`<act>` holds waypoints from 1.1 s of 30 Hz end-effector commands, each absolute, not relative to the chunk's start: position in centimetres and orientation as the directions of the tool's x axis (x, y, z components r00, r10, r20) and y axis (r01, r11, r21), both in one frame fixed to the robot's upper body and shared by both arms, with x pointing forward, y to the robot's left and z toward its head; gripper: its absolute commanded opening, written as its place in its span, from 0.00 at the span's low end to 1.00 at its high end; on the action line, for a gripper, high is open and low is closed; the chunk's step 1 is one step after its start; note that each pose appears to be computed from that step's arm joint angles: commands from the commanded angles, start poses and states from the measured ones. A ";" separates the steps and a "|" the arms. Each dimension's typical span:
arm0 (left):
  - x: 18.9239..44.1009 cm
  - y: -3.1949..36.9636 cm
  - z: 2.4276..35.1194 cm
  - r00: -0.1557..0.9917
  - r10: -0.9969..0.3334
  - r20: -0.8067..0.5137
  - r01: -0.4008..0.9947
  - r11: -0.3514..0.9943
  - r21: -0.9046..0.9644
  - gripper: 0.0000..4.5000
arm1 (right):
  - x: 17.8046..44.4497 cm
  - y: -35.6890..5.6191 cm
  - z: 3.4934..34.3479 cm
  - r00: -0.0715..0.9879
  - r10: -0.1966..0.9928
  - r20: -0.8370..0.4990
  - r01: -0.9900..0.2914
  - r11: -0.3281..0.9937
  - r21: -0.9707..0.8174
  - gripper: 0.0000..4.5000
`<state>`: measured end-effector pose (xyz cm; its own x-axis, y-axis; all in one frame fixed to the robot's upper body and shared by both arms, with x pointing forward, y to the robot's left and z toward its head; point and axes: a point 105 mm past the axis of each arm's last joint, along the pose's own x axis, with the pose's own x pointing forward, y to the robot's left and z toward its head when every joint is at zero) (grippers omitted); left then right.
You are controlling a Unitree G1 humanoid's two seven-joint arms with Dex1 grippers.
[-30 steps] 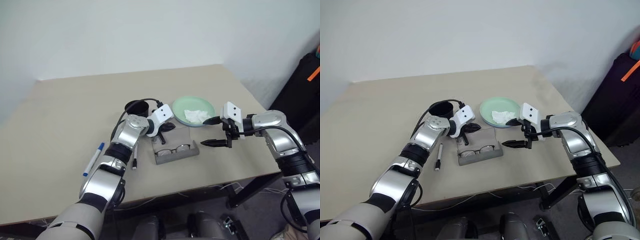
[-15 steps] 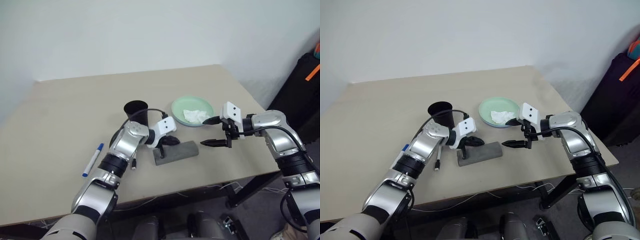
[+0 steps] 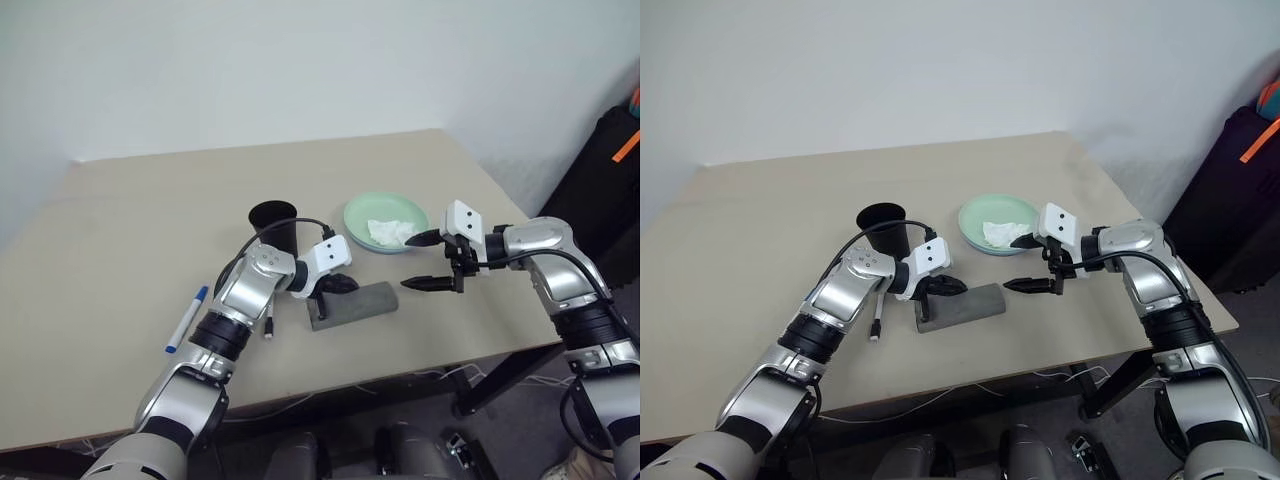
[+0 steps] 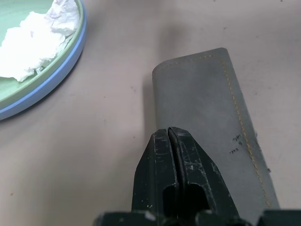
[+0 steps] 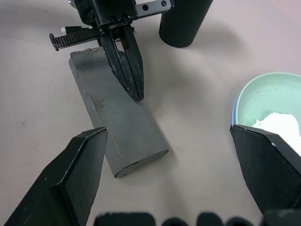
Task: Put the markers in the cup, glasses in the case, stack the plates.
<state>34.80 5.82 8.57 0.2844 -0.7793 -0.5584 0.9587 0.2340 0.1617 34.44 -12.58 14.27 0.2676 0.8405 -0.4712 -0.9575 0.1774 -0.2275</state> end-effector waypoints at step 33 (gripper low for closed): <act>32.1 23.0 13.4 0.687 -0.455 -0.567 0.664 0.710 0.235 0.36 | 34.3 -11.7 15.0 0.232 0.857 -0.461 -0.961 0.128 -0.246 1.00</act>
<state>31.74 22.29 11.94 0.6466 -0.4659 -0.6040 0.6876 0.6989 0.1970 34.05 -11.94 13.83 0.2272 0.8489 -0.4772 -0.9679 0.1427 -0.2071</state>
